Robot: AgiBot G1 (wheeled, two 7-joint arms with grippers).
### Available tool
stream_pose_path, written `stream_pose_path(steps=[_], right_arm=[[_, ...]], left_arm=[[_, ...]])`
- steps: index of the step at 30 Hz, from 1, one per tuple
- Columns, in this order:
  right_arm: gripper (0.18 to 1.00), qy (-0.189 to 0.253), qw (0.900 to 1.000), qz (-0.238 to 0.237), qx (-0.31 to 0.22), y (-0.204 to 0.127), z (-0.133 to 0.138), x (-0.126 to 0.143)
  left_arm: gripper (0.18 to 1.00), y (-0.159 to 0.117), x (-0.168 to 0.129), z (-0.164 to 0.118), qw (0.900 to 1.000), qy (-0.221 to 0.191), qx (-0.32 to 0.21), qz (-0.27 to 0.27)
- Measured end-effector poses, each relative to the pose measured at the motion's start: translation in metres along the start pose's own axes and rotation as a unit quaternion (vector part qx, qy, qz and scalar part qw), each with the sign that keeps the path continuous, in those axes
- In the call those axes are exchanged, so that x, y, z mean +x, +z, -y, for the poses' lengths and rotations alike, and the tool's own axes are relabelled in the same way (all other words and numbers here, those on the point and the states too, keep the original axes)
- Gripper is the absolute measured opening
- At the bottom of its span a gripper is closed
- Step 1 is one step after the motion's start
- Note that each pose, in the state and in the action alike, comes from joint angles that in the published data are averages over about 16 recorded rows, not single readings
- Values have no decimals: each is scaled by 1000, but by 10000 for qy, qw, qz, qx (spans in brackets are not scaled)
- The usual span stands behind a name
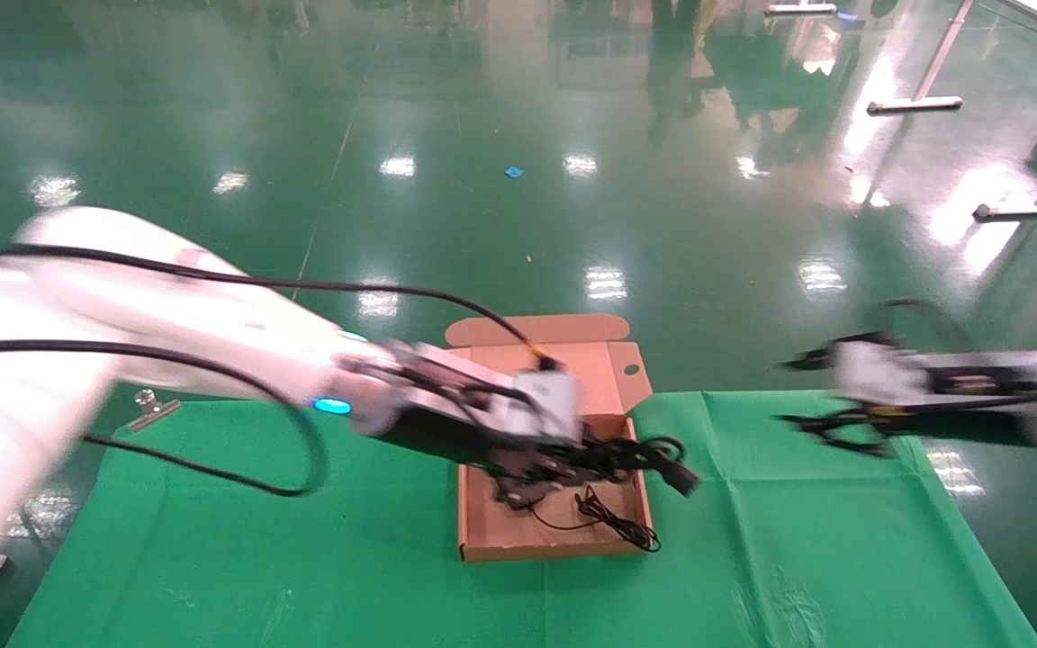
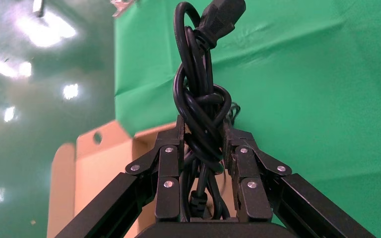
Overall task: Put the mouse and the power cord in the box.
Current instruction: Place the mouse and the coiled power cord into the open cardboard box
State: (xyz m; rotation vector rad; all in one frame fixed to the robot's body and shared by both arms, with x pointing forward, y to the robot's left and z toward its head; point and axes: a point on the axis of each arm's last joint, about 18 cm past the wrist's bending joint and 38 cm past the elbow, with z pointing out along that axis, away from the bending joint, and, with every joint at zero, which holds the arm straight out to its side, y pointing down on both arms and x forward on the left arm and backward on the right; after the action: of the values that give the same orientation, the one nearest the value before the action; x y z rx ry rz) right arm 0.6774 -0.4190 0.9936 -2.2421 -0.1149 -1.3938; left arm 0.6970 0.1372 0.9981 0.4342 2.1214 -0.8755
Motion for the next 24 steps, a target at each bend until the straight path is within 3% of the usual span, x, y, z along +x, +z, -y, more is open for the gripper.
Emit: stream_pose_path(steps=[5, 11, 16, 24], right_arm=[[571, -78, 9999, 6, -139, -74, -28, 3], [711, 43, 9997, 63, -246, -131, -48, -7], [814, 126, 9994, 76, -312, -150, -54, -12], [932, 134, 9994, 75, -305, -150, -54, -12]], left_arm=[[326, 42, 12, -10, 9992, 105, -359, 164], [326, 72, 28, -24, 9973, -21, -621, 397], [326, 82, 37, -28, 9964, -129, -723, 421], [347, 83, 40, -30, 9962, -138, -754, 410]])
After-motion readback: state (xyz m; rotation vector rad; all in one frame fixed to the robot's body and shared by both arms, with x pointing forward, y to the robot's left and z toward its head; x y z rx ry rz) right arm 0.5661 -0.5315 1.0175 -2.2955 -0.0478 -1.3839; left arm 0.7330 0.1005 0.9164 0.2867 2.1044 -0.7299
